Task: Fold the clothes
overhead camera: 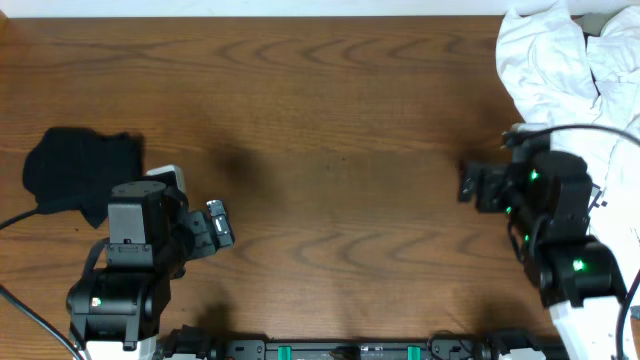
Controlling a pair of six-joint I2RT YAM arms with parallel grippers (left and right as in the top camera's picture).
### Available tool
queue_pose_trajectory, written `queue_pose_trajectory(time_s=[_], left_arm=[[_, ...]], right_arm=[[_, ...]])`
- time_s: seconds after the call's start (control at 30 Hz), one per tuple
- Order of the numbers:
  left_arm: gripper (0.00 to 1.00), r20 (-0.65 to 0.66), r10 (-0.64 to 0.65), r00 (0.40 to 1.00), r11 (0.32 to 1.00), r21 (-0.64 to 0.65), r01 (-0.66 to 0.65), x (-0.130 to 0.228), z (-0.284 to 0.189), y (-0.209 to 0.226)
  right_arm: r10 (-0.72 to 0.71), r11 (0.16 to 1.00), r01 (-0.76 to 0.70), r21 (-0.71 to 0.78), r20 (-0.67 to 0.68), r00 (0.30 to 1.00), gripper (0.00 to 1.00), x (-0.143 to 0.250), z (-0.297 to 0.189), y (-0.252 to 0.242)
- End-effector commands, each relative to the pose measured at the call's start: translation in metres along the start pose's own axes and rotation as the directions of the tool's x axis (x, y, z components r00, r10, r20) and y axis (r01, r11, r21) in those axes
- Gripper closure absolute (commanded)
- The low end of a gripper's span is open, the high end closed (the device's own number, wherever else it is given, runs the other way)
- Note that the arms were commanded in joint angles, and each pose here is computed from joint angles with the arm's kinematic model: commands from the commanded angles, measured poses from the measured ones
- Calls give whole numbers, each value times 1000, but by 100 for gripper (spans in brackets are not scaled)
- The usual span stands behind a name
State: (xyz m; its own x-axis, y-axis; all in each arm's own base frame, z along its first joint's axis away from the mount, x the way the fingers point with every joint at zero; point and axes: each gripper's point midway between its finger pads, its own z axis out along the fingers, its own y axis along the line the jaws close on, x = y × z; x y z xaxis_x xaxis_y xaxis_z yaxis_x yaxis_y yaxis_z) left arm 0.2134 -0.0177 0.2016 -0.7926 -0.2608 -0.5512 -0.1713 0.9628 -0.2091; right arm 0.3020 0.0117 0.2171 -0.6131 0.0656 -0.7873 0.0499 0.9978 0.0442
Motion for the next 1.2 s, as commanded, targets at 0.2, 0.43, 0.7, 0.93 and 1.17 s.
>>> queue_pose_trajectory(time_s=[0.2, 0.43, 0.7, 0.93, 1.17], left_arm=[[2, 13, 1, 1000, 1000, 6, -2, -4, -5, -2], [2, 13, 1, 1000, 1000, 6, -2, -4, -5, -2], [2, 13, 1, 1000, 1000, 6, -2, -4, -5, -2], [2, 12, 1, 1000, 1000, 6, -1, -4, -5, -2], [2, 12, 1, 1000, 1000, 6, -1, -4, -5, -2]], right_arm=[[263, 820, -205, 535, -34, 964, 1, -8, 18, -177], [438, 725, -219, 653, -193, 878, 14, 65, 57, -242], [496, 689, -232, 687, -213, 841, 21, 94, 79, -270], [499, 681, -238, 692, -200, 843, 28, 98, 90, -278], [505, 680, -229, 697, -217, 835, 33, 108, 101, -281]])
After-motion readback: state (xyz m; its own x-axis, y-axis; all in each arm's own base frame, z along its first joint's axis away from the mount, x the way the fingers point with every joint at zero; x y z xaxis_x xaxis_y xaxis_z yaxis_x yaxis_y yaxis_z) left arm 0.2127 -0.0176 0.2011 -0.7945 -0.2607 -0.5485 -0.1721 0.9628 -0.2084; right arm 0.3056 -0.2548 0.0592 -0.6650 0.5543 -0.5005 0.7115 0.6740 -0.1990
